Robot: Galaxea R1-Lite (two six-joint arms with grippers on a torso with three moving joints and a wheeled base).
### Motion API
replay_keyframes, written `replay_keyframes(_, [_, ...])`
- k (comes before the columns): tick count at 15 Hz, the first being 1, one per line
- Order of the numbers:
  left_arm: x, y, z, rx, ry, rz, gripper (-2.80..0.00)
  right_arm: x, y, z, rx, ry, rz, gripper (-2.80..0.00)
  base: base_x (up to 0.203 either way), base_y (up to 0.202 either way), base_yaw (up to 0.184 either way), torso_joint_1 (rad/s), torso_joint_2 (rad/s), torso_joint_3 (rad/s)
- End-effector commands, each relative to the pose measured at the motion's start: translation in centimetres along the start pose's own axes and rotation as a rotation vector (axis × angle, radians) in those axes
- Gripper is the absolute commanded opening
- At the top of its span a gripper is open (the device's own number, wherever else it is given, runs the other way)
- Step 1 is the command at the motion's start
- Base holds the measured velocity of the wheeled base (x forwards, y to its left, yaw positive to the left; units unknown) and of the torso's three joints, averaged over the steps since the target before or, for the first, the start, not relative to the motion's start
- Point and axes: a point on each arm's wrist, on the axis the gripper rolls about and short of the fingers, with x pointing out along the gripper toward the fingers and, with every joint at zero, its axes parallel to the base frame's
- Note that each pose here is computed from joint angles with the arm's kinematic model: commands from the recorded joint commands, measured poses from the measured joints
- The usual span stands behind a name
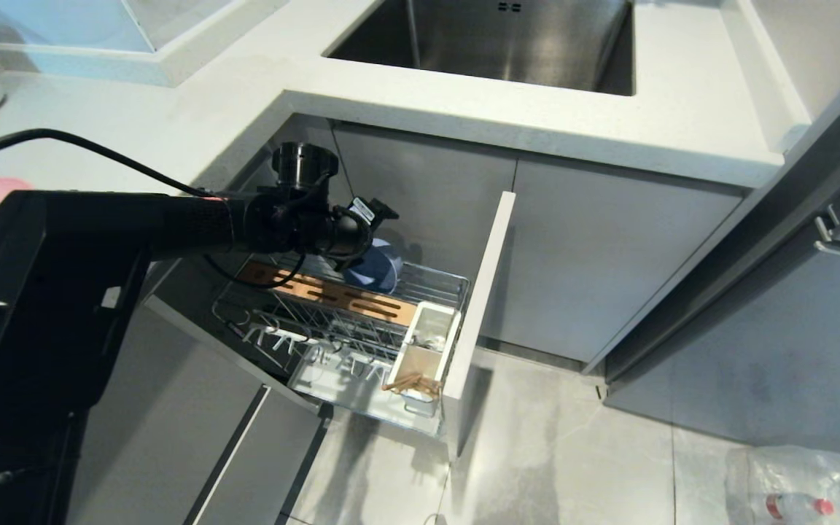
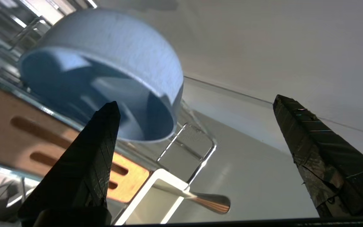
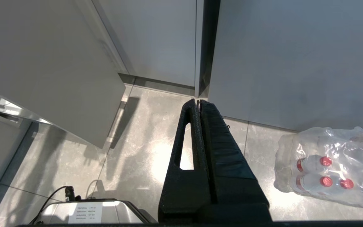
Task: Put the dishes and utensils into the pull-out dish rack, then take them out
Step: Take the bowl out of the cupboard
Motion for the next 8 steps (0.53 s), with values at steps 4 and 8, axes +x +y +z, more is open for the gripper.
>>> replay_keyframes(4, [1.5, 1.3, -0.4, -0.012, 0.016, 0.02, 0.0, 0.0, 0.0, 0.0, 0.001, 0.001, 0.0, -2.8, 0.0, 0.0, 0.0, 0.0, 0.0, 0.0])
replay_keyframes(8, [2.0, 1.6, -0.6, -0.012, 0.018, 0.018, 0.0, 0.0, 0.0, 0.0, 0.001, 0.001, 0.0, -2.8, 0.0, 0.0, 0.0, 0.0, 0.0, 0.0])
